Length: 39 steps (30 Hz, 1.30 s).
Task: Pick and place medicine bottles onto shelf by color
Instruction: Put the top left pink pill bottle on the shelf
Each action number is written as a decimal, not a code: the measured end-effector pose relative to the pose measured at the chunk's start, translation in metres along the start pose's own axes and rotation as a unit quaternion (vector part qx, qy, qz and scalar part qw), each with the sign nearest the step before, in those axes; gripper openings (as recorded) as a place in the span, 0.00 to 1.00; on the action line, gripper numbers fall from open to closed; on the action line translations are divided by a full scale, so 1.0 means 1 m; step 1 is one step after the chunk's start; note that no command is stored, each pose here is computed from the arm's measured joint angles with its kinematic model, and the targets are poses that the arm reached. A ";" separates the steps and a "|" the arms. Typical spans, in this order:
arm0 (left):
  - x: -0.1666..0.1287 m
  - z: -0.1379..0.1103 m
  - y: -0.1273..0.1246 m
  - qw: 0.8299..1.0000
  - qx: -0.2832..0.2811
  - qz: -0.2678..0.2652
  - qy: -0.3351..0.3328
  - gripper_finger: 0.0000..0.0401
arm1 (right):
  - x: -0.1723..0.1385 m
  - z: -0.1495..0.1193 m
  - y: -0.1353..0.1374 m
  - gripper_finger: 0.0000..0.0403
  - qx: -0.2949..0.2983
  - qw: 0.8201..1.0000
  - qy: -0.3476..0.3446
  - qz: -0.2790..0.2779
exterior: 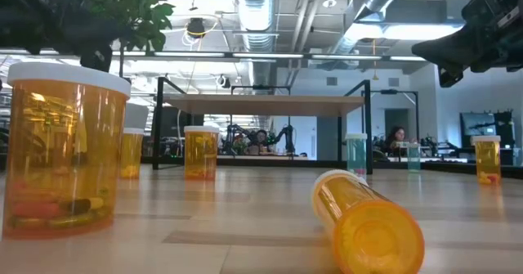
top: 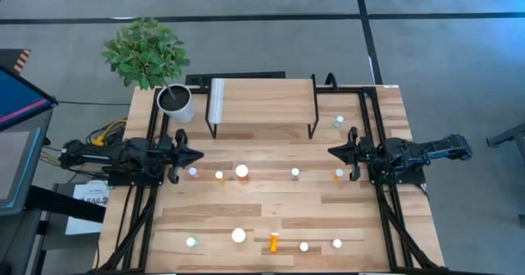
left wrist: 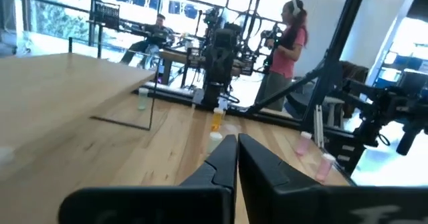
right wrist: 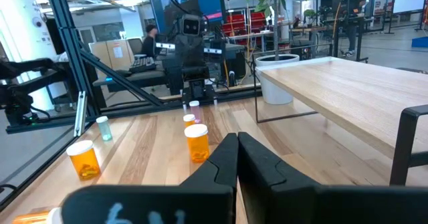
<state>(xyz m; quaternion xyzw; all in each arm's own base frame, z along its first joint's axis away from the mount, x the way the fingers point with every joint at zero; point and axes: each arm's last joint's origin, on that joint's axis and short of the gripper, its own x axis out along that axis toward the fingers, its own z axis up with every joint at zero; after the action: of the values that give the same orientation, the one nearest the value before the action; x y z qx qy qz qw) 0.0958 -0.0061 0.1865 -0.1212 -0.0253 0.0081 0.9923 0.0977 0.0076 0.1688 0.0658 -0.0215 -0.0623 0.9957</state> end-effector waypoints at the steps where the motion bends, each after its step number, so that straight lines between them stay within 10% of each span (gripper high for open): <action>1: 0.000 0.003 -0.001 1.000 0.000 0.008 0.010 0.02 | 0.000 0.000 0.000 0.08 0.000 1.000 0.000 0.000; 16: 0.032 0.016 -0.007 0.975 -0.016 0.078 0.208 0.38 | 0.000 0.000 0.000 0.08 0.000 1.000 0.000 0.000; 24: 0.030 0.019 -0.005 0.919 -0.071 0.191 0.337 0.48 | 0.000 0.000 0.000 0.08 0.000 1.000 0.000 0.000; 33: 0.039 0.057 -0.016 0.883 -0.095 0.229 0.399 0.48 | 0.000 0.000 0.000 0.08 0.000 1.000 0.000 0.000; 39: 0.044 0.055 -0.019 0.826 -0.088 0.238 0.504 0.49 | 0.000 0.000 0.000 0.08 0.000 1.000 0.000 0.000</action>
<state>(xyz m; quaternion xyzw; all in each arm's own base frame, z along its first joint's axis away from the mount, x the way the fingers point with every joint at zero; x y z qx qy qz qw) 0.1369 -0.0099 0.2464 -0.1973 0.5073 0.1798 0.8194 0.0977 0.0076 0.1688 0.0656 -0.0215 -0.0624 0.9957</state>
